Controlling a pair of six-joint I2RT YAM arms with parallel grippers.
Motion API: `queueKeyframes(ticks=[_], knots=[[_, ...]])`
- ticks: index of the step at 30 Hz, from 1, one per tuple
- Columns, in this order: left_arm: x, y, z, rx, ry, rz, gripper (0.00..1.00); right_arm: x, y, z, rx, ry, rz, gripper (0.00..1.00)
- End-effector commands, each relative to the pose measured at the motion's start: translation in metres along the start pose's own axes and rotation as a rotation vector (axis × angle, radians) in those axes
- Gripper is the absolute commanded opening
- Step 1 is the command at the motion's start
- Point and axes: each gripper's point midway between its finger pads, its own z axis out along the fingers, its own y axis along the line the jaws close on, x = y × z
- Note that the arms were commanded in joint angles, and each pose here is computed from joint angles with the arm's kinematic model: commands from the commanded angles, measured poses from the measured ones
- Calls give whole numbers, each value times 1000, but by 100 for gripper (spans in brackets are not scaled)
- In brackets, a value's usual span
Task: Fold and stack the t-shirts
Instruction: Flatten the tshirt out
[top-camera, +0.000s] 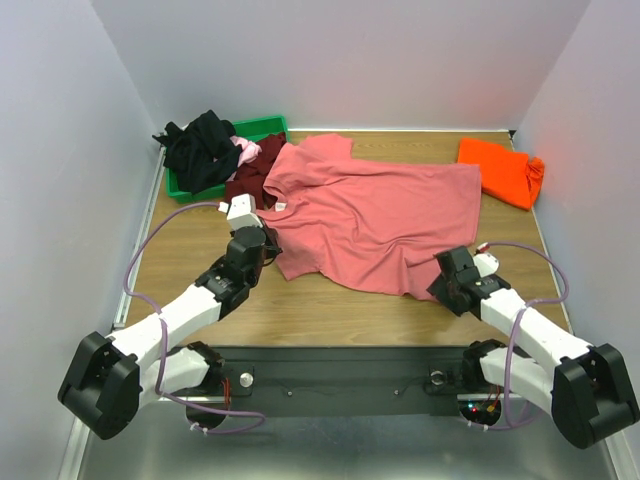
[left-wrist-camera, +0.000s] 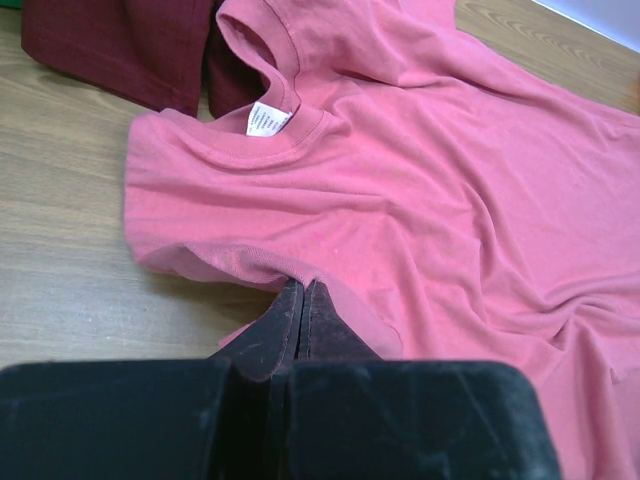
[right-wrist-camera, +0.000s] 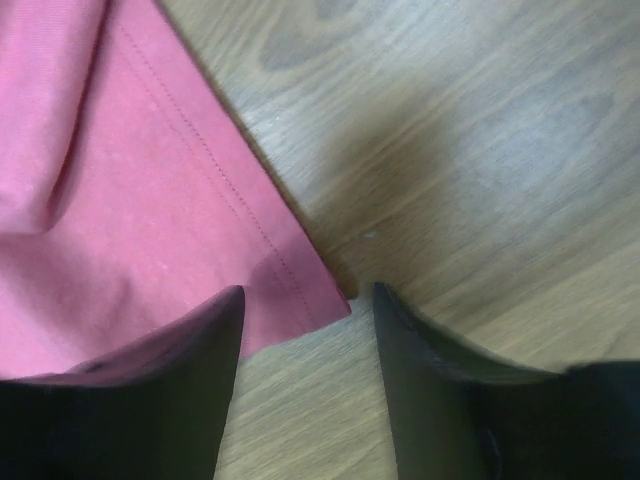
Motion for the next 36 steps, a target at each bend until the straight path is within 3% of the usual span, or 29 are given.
queueKeyframes(ticks=[1, 3, 4, 6, 11, 16, 25, 36], knots=[[-10, -1, -2, 6, -41, -16, 0, 1, 3, 3, -25, -7, 48, 48], [-10, 0, -3, 4, -43, -16, 0, -4, 3, 2, -29, -29, 49, 35], [-11, 1, -3, 3, -47, -16, 0, -6, 4, 0, -39, -38, 51, 20], [-13, 1, -5, 0, -51, -21, 0, -9, 5, -2, -46, -51, 64, 0], [-19, 3, -10, -2, -72, -37, 0, -34, 30, -26, -166, -114, 61, 0], [-32, 5, -21, 3, -116, -66, 0, -78, 53, -74, -312, -268, -39, 0], [-58, -7, -52, 102, -166, -130, 0, -119, 55, -144, -458, -455, -88, 0], [-79, -20, -93, 234, -172, -156, 0, -134, 44, -218, -629, -557, -80, 0]])
